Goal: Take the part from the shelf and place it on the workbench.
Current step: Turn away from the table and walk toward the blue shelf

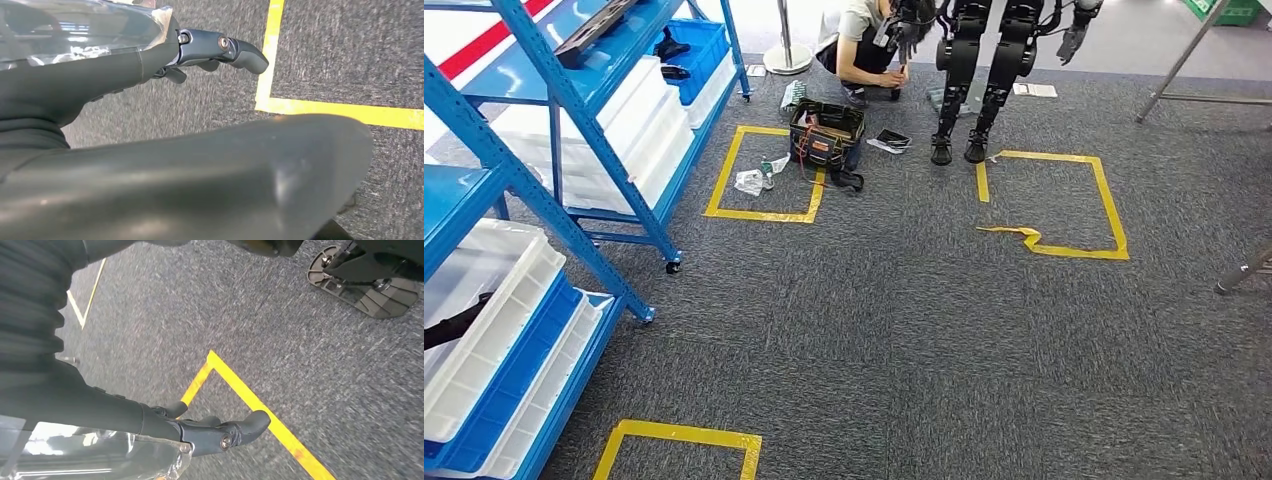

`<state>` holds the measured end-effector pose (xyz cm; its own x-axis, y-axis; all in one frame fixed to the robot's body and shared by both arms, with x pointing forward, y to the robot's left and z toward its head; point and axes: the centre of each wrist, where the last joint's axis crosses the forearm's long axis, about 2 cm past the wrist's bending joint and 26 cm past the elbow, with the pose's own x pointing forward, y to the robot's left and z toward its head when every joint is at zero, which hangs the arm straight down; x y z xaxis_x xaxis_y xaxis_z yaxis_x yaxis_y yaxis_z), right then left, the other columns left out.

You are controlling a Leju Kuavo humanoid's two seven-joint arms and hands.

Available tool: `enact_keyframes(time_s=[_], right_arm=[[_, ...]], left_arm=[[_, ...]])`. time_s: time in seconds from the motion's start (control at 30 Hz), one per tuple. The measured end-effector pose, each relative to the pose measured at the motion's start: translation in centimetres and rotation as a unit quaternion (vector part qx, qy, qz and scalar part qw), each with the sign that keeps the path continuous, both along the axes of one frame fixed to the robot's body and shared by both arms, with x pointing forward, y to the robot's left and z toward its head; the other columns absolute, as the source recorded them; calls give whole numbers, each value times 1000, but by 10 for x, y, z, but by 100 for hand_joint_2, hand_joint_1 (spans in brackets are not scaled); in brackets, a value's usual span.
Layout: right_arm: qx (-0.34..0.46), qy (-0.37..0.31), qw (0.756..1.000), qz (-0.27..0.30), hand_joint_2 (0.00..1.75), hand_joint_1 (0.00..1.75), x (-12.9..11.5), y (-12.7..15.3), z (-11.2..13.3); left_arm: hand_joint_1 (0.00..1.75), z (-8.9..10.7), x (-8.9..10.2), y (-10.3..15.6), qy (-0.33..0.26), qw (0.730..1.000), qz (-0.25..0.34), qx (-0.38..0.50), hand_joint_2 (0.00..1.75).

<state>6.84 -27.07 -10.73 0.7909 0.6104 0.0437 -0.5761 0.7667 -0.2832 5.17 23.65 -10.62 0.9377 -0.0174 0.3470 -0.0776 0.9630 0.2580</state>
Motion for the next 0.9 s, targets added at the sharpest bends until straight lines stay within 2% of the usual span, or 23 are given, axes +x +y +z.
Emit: enact_keyframes(time_s=[0.9], right_arm=[[1,4,1000,-2,175,0,-4,1,-1]], left_arm=[[0,0,-2,1,6,1000,5,1,0]])
